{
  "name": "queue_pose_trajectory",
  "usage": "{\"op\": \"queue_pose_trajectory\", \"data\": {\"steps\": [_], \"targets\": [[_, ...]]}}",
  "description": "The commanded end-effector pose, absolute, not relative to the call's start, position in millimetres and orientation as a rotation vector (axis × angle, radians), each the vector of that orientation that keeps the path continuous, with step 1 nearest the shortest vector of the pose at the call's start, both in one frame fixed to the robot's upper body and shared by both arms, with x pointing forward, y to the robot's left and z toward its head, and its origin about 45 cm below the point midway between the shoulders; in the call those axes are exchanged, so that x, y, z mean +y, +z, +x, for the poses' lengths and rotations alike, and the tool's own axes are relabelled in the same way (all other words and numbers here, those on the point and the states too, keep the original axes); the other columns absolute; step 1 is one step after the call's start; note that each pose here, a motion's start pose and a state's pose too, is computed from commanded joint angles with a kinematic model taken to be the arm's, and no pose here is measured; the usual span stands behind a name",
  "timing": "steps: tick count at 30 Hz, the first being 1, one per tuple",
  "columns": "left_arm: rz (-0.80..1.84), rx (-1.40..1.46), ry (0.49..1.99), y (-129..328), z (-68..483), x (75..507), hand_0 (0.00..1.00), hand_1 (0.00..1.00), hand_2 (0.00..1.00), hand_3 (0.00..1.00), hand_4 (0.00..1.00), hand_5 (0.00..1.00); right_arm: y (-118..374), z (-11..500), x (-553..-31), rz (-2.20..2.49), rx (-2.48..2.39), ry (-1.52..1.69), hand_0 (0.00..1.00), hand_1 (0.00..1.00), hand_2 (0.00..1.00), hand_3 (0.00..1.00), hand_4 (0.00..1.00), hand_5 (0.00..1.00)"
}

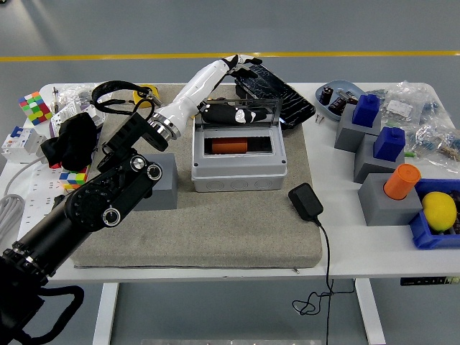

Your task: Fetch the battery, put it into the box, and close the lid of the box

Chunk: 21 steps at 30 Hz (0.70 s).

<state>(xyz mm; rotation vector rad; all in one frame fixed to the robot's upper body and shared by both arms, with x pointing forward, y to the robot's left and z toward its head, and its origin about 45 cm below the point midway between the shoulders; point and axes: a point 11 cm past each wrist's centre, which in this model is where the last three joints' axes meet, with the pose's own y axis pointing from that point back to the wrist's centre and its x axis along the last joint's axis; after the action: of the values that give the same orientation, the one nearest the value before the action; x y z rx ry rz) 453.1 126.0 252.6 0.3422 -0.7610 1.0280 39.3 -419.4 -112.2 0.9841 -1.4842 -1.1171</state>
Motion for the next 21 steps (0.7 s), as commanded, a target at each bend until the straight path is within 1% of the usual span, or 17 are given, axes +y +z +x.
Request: {"op": "queue_pose_trajectory", "data": {"steps": [2, 3, 8, 14, 15, 20, 21], "targets": [[0.404, -0.736, 1.013, 244.4, 453.5, 126.9, 0.816, 0.825, 0.784, 0.799, 0.998, 0.419, -112.2, 38.8, -419.3, 0.983, -1.485, -1.119, 0.741, 0.705, 0.708, 0.701, 0.998, 0.551], [0.436, -0.727, 1.006, 240.6, 453.4, 127.4, 0.849, 0.862, 0.829, 0.831, 0.998, 0.466, -112.3, 38.8, -419.2, 0.983, -1.485, -1.119, 0.741, 0.705, 0.708, 0.702, 0.998, 0.551], [0.522, -0.701, 0.976, 230.0, 450.9, 126.2, 0.849, 0.862, 0.829, 0.831, 0.998, 0.466, -112.2, 39.3, -419.3, 0.986, -1.488, -1.118, 0.741, 0.705, 0.708, 0.702, 0.998, 0.551], [0.517, -0.666, 0.936, 228.4, 440.2, 113.1, 0.84, 0.857, 0.821, 0.835, 0.998, 0.471, -112.3, 36.9, -419.8, 0.983, -1.487, -1.119, 0.74, 0.705, 0.708, 0.702, 0.998, 0.551], [0.513, -0.665, 0.93, 228.9, 438.2, 110.8, 0.803, 0.8, 0.751, 0.798, 0.998, 0.488, -112.3, 36.4, -420.0, 0.982, -1.487, -1.119, 0.739, 0.705, 0.709, 0.702, 0.998, 0.551], [0.514, -0.644, 0.903, 227.2, 427.1, 101.6, 0.803, 0.8, 0.751, 0.798, 0.998, 0.488, -112.4, 34.0, -420.5, 0.978, -1.486, -1.121, 0.739, 0.705, 0.709, 0.702, 0.998, 0.551], [0.526, -0.635, 0.896, 225.8, 424.9, 100.2, 0.777, 0.775, 0.72, 0.781, 0.998, 0.493, -112.3, 34.1, -420.7, 0.978, -1.486, -1.12, 0.74, 0.705, 0.708, 0.702, 0.998, 0.552]]}}
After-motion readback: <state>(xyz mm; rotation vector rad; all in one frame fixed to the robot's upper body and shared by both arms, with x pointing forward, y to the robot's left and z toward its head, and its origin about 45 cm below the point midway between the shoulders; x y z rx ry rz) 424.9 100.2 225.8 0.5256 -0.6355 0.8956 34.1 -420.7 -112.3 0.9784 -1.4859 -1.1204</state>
